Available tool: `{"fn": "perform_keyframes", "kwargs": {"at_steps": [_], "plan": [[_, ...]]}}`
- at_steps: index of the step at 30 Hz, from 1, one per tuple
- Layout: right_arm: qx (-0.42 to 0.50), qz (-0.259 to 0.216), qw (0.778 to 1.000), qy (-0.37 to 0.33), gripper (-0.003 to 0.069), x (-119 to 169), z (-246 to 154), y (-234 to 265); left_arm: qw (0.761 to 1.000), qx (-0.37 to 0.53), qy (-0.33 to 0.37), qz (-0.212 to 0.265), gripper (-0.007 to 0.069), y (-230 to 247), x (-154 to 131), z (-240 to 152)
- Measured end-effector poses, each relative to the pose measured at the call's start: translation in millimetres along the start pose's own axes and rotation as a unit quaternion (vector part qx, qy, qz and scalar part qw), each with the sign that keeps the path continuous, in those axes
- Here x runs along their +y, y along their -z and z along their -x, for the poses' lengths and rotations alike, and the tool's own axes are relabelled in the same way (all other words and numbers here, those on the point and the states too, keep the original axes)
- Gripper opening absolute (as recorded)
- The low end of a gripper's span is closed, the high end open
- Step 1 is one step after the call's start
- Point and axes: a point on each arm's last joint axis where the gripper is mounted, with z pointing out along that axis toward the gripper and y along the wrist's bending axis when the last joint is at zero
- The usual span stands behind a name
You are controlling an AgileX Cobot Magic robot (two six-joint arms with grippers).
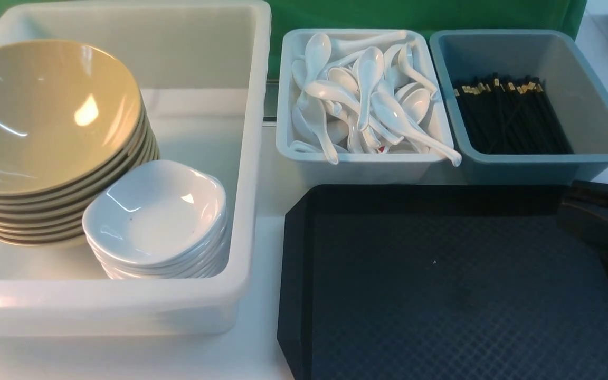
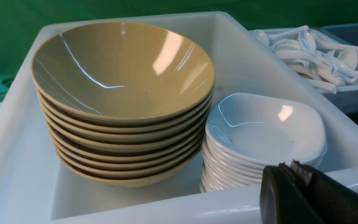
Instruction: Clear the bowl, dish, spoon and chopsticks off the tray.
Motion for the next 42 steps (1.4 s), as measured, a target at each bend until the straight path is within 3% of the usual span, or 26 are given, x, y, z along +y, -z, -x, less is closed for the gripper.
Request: {"fn": "perform_keyframes", "kwargs": {"at_steps": [7, 12, 14, 17, 18, 19, 21, 25, 29, 34, 42], "plan": [[-0.019, -0.01, 1.0, -0.001, 0.0092, -0.9, -1.9, 2.7, 1.0, 0.0, 0.0, 0.0, -0.0008, 0.0, 0.0, 0.0], [-0.052, -0.071, 0.996, -0.008, 0.0034, -6.6, -32.3, 13.4, 1.0, 0.001, 0.001, -0.001, -0.0008, -0.2, -0.2, -0.3], [-0.073, -0.15, 0.985, -0.047, 0.0033, -14.3, -63.8, 26.0, 1.0, 0.001, 0.002, -0.001, -0.0008, -0.3, -0.3, -0.5], [-0.075, -0.202, 0.973, -0.079, 0.0032, -18.0, -83.8, 35.1, 1.0, 0.001, 0.002, -0.001, -0.0008, -0.3, -0.3, -0.5], [-0.061, -0.257, 0.958, -0.107, 0.0032, -20.3, -106.5, 43.6, 1.0, 0.001, 0.002, -0.001, -0.0008, -0.3, -0.3, -0.5], [-0.05, -0.282, 0.951, -0.116, 0.0032, -20.2, -117.5, 47.7, 1.0, 0.001, 0.002, -0.001, -0.0008, -0.3, -0.3, -0.5], [-0.037, -0.304, 0.943, -0.126, 0.0032, -19.6, -127.9, 51.7, 1.0, 0.001, 0.002, -0.001, -0.0008, -0.3, -0.3, -0.5], [0.013, -0.376, 0.908, -0.185, 0.0032, -15.1, -159.4, 64.8, 1.0, 0.001, 0.002, -0.001, -0.0008, -0.3, -0.3, -0.5], [0.083, -0.44, 0.874, -0.191, 0.0032, -11.9, -179.6, 76.3, 1.0, 0.001, 0.002, -0.001, -0.0008, -0.3, -0.3, -0.5], [0.109, -0.455, 0.861, -0.2, 0.0032, -10.9, -191.7, 78.2, 1.0, 0.002, 0.002, -0.001, -0.0008, -0.3, -0.3, -0.6], [0.097, -0.431, 0.878, -0.184, 0.0032, -10.1, -190.1, 74.9, 1.0, 0.003, 0.002, -0.001, -0.0008, -0.3, -0.2, -0.8]]}}
